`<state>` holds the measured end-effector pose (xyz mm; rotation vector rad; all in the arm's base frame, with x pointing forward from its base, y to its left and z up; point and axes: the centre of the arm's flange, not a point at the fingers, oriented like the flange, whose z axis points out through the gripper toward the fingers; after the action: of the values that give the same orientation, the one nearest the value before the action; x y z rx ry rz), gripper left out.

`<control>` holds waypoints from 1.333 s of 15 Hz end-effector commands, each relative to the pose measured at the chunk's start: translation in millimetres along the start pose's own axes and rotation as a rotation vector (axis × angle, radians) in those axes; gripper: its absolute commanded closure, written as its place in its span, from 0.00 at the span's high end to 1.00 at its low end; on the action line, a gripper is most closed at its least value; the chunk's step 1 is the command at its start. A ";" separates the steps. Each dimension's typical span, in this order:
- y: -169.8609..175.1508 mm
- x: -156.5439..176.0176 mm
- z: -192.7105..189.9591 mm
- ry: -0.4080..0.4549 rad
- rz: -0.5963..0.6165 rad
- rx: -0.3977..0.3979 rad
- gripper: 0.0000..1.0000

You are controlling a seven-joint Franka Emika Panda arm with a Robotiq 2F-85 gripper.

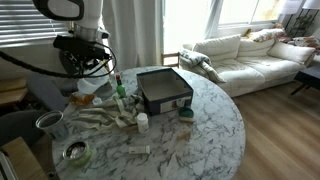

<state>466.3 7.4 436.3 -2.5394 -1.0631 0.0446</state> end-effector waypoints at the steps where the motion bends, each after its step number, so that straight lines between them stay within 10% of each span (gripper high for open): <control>1: 0.8 4.9 1.0 -0.004 -0.018 -0.002 0.05; 20: -121.2 139.5 34.4 -0.290 -0.749 -0.275 0.01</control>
<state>473.5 182.3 476.9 -2.2594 -2.0119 0.0645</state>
